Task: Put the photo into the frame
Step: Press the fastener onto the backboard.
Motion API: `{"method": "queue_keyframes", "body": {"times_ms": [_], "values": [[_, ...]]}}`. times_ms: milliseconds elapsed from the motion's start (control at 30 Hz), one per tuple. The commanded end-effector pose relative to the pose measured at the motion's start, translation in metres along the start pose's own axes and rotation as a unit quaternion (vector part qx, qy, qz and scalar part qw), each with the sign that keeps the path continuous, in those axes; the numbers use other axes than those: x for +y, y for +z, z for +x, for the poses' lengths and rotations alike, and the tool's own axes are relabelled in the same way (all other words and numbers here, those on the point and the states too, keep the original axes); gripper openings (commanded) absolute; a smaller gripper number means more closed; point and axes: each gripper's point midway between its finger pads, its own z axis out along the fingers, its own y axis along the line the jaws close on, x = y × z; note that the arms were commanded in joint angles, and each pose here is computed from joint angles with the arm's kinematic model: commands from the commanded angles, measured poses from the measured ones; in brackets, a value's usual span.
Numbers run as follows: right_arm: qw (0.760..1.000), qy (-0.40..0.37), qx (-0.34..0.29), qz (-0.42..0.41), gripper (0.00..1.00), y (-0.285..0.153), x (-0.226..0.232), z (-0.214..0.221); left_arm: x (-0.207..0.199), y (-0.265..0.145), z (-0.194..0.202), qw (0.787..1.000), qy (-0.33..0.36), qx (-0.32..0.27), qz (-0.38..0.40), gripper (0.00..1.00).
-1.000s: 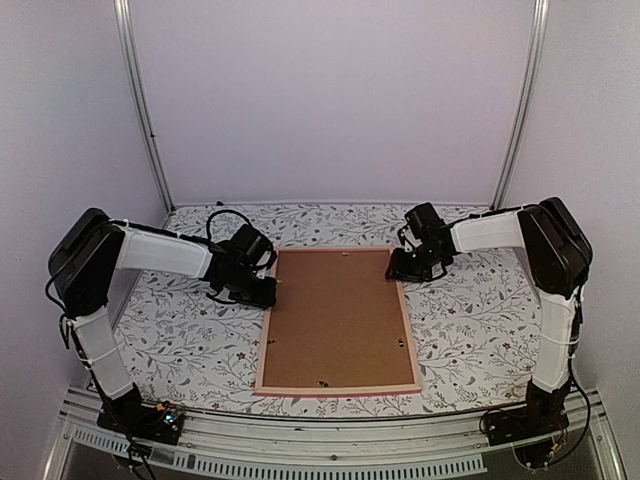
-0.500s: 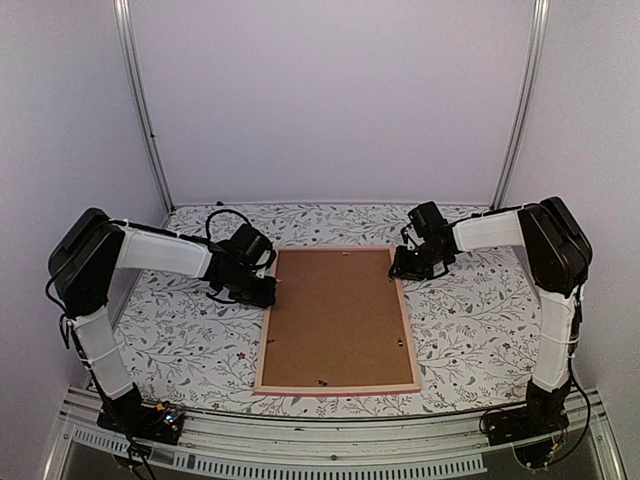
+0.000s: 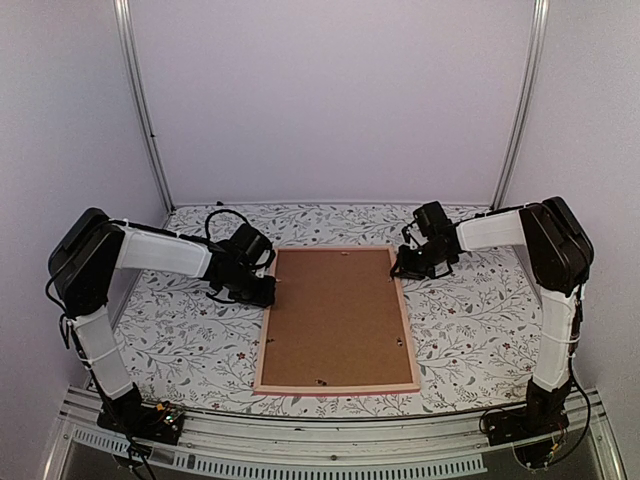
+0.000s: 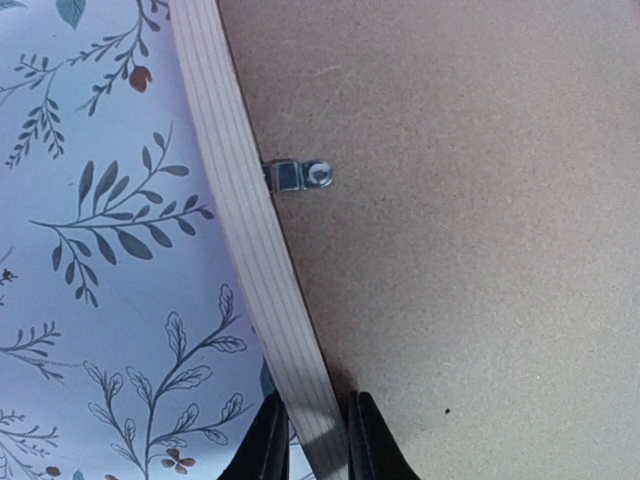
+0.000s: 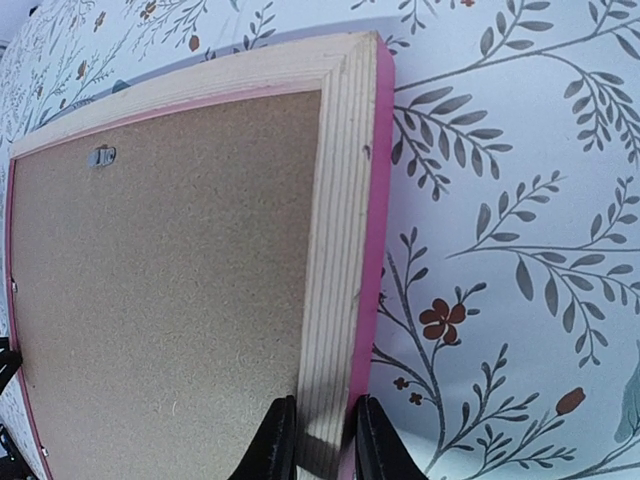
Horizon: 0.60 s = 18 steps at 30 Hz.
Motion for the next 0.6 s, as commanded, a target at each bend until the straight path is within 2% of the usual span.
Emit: {"method": "queue_keyframes", "body": {"times_ms": [0,567], "values": [[0.997,-0.017,0.079,0.001,0.17,0.017,-0.015,0.046,-0.002,0.007,0.012,0.999,0.031,0.022,0.006,0.16],[0.987,-0.11,0.114,0.002,0.25,0.006,-0.028,0.045,0.0,0.007,0.011,0.999,0.025,0.029,-0.002,0.15]]}}
